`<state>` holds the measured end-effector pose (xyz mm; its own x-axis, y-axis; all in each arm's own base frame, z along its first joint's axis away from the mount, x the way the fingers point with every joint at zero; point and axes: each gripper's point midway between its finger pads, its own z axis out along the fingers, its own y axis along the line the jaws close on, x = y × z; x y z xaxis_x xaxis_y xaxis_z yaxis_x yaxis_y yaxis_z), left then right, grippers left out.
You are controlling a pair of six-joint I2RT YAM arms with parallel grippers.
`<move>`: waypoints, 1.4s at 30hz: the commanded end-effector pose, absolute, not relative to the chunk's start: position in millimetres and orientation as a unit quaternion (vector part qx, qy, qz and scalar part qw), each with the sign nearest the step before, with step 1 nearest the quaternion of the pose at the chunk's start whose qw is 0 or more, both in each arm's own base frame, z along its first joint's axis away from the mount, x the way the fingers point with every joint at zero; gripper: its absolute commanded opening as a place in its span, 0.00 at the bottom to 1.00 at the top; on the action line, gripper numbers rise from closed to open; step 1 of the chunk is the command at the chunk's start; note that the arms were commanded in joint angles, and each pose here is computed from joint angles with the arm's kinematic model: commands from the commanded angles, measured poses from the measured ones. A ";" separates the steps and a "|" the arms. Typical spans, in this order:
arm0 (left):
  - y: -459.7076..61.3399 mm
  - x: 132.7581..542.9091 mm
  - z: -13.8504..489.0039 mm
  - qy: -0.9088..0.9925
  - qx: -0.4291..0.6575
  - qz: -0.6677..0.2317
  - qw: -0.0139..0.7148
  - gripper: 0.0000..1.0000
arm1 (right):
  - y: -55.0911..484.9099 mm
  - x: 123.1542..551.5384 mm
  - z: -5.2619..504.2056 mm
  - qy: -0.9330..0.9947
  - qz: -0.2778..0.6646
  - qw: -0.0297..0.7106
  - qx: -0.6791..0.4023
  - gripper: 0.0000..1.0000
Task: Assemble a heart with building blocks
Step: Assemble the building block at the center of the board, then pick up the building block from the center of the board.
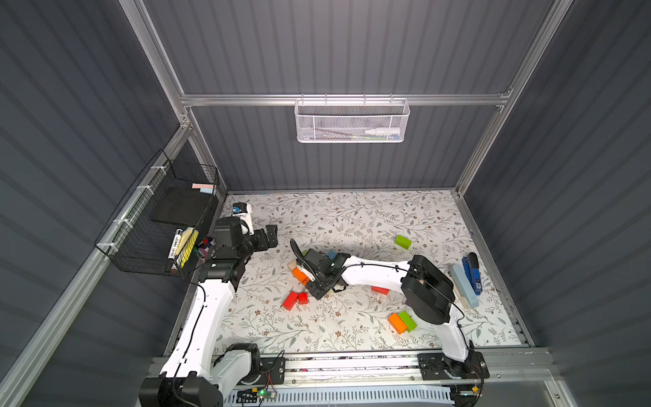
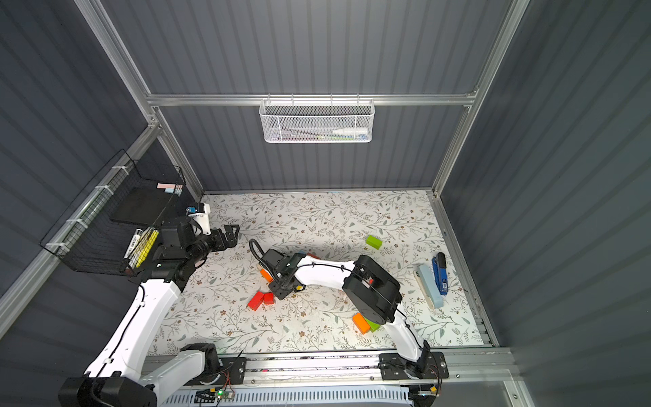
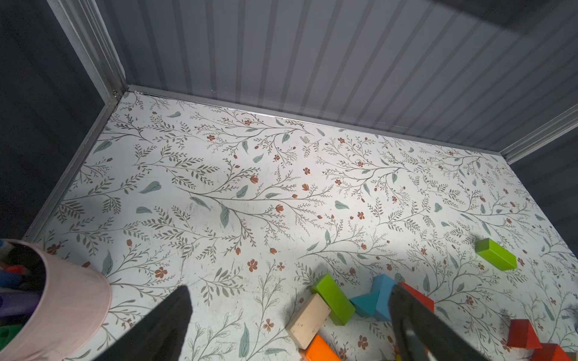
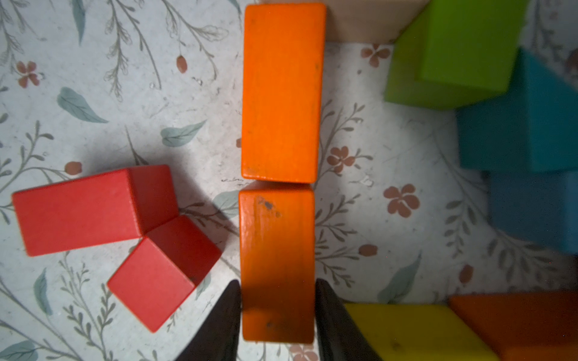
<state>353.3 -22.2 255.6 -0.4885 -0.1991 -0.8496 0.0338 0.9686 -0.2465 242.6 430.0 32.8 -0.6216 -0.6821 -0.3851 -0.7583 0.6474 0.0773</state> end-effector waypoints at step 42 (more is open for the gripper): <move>39.5 346.2 240.2 0.854 -0.175 -0.020 0.489 0.99 | 476.3 201.4 49.3 0.729 0.134 0.176 -0.648 0.56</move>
<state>354.0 28.7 239.9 -0.4782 -0.2932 -0.8278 -0.2161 0.9529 -0.2126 198.3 477.2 52.0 -0.1614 -0.8728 -0.4607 -0.9855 0.1673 0.0283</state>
